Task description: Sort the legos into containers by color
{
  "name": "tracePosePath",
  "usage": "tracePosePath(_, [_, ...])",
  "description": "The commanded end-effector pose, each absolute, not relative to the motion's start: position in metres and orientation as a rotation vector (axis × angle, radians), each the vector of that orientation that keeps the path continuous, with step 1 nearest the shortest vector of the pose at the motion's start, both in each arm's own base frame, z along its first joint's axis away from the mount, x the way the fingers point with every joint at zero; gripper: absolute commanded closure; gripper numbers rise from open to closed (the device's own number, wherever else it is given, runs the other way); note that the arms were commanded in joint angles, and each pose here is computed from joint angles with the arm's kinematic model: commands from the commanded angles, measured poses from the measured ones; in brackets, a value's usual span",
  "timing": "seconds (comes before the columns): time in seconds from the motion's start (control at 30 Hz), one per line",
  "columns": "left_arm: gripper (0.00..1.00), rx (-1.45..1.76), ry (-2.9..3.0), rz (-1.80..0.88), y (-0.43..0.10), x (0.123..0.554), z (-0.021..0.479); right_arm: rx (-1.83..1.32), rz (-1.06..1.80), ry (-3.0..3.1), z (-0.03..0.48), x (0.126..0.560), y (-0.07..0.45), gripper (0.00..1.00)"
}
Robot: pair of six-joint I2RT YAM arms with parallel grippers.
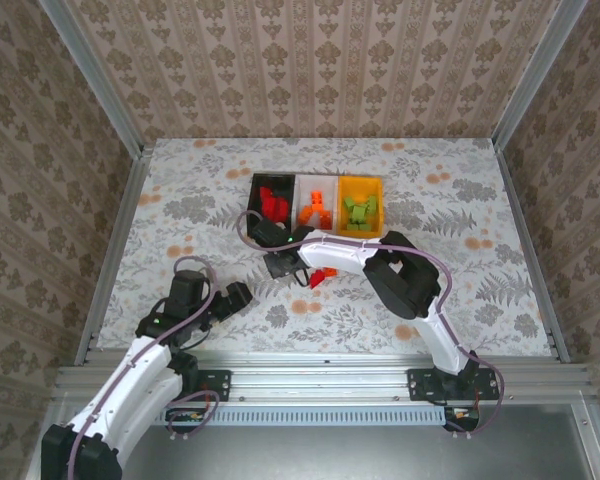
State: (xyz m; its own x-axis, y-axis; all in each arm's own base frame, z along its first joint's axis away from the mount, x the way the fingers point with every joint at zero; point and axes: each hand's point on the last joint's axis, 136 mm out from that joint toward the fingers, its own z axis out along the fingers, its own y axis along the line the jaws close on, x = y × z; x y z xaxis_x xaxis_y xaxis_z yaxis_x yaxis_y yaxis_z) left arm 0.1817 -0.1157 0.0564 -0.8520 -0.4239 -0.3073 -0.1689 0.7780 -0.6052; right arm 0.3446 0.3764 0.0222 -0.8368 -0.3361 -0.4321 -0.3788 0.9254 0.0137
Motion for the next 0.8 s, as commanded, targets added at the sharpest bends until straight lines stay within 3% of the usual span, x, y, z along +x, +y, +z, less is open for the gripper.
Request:
tracePosePath(0.0, [0.0, -0.492, 2.553, -0.771, -0.108, 0.177, 0.053, -0.524, 0.093, 2.663, 0.008, 0.348, 0.374, 0.61])
tracePosePath(0.13, [0.0, -0.515, 2.544, -0.77, -0.106, 0.174, 0.052, -0.509, 0.098, 2.639, 0.019, 0.349, 0.371, 0.7])
tracePosePath(0.4, [0.01, -0.533, 2.529, -0.773, -0.105, 0.174, 0.055, -0.431, 0.162, 2.5, 0.095, 0.374, 0.357, 0.71])
tracePosePath(0.57, [0.01, -0.53, 2.505, -0.835, -0.114, 0.183, 0.06, -0.335, 0.171, 2.467, 0.121, 0.411, 0.325, 0.71])
tracePosePath(0.77, [0.01, -0.482, 2.524, -0.883, -0.13, 0.191, 0.061, -0.217, 0.146, 2.499, 0.115, 0.464, 0.287, 0.71])
